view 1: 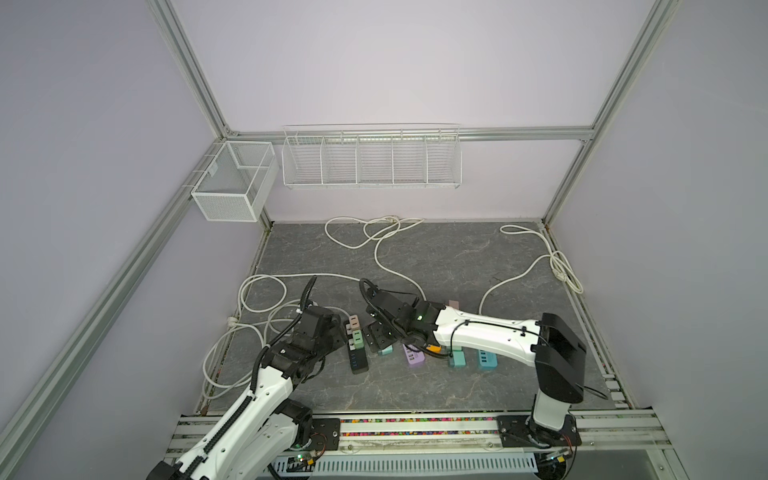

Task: Pull the plug off the socket

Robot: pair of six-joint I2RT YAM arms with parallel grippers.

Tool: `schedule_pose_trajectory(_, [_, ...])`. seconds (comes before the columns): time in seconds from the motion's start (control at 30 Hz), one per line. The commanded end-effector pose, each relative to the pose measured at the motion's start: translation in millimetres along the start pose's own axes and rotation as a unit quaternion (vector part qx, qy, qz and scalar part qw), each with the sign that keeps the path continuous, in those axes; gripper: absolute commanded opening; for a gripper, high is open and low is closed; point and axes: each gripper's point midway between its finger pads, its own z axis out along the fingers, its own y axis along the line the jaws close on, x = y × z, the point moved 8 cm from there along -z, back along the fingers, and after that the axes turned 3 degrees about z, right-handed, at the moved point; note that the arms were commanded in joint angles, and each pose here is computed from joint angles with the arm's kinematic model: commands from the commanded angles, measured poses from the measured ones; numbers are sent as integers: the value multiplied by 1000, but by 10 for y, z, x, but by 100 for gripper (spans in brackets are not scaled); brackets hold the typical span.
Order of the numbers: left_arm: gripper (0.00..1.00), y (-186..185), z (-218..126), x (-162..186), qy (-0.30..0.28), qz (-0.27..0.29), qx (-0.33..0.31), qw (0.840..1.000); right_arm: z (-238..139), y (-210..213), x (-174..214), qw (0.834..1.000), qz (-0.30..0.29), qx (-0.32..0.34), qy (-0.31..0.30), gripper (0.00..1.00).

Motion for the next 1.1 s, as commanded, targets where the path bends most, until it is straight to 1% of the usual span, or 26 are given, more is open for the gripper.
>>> schedule_pose_trajectory(0.0, [55,21,73,45,9,-1,25,1000,30,42,13,1000,7,25,14,89])
schedule_pose_trajectory(0.1, [54,57,147,90,19,-9,28,999,110,116,-6,999,15,23,21,90])
schedule_pose_trajectory(0.17, [51,84,188,130,29,-14,25,999,162,167,-20,999,14,23,25,93])
schedule_pose_trajectory(0.33, [47,125,277,219,38,-26,39,998,258,222,-38,999,22,26,26,97])
schedule_pose_trajectory(0.43, [44,103,314,245,42,-30,58,997,291,242,-49,999,24,26,26,100])
schedule_pose_trajectory(0.5, [40,95,349,268,50,-30,64,996,317,250,-56,999,23,29,28,97])
schedule_pose_trajectory(0.7, [37,91,419,312,65,-30,72,995,364,259,-59,999,21,31,30,88])
schedule_pose_trajectory(0.83, [32,66,457,344,75,-36,92,992,390,269,-59,999,22,30,33,84])
schedule_pose_trajectory(0.9, [31,71,469,356,78,-38,92,992,405,278,-56,999,21,30,35,83])
schedule_pose_trajectory(1.07, [26,81,491,399,84,-43,101,990,449,291,-53,999,22,30,41,76])
